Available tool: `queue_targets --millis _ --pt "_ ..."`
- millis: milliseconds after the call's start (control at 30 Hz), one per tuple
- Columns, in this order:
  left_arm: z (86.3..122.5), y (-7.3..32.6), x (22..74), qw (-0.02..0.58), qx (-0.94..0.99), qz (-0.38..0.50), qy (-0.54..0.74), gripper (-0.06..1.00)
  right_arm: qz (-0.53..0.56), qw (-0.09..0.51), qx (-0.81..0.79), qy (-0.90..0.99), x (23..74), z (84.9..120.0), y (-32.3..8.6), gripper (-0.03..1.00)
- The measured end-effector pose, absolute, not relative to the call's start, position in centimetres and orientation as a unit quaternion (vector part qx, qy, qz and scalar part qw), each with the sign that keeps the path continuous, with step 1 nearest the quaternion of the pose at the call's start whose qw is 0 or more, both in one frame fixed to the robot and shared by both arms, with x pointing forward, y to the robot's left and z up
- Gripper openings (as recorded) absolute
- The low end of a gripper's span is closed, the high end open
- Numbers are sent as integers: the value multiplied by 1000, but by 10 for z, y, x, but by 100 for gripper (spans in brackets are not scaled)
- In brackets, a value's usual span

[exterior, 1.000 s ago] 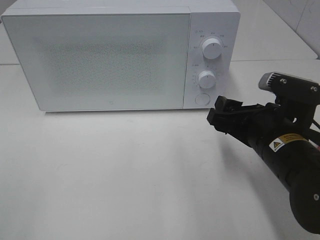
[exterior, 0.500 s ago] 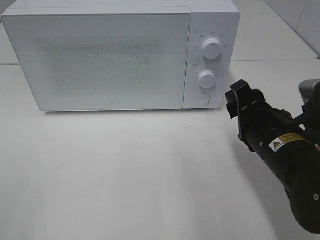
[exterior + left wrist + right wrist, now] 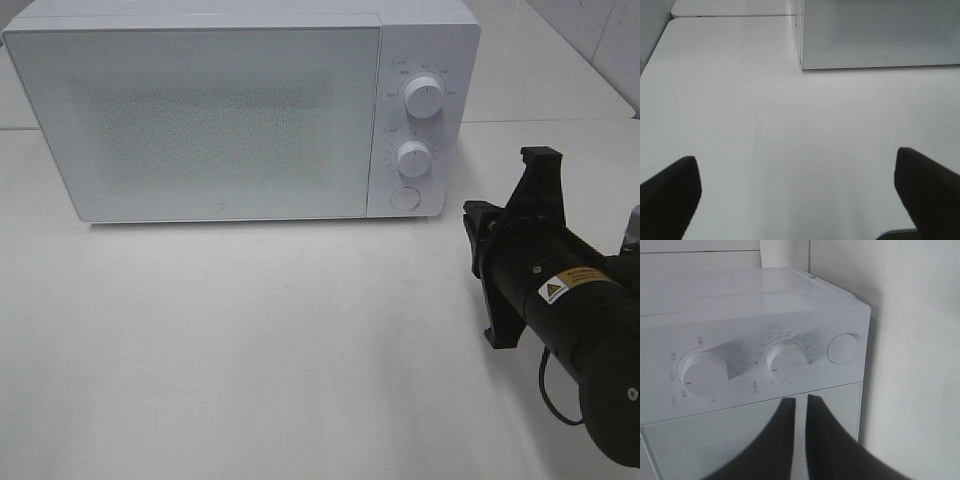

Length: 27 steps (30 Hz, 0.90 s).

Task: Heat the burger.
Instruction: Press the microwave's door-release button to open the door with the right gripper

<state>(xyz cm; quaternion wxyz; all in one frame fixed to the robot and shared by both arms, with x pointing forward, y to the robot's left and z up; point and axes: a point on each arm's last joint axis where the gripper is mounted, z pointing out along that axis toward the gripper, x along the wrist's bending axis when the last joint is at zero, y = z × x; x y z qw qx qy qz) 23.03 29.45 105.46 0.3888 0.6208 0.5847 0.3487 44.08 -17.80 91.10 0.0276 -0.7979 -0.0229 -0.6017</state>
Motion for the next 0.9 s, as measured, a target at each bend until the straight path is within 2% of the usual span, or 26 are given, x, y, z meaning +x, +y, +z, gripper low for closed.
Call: queue_targets --millis 67,500,900 --pt "1055 295 230 389 621 349 585 98 -590 50 -806 6 440 909 -178 1" --pt "1055 295 230 389 621 349 585 98 -566 38 -824 -3 444 893 -173 1" --pt "1055 295 230 389 621 349 585 98 -539 56 -840 -2 471 879 -141 1"
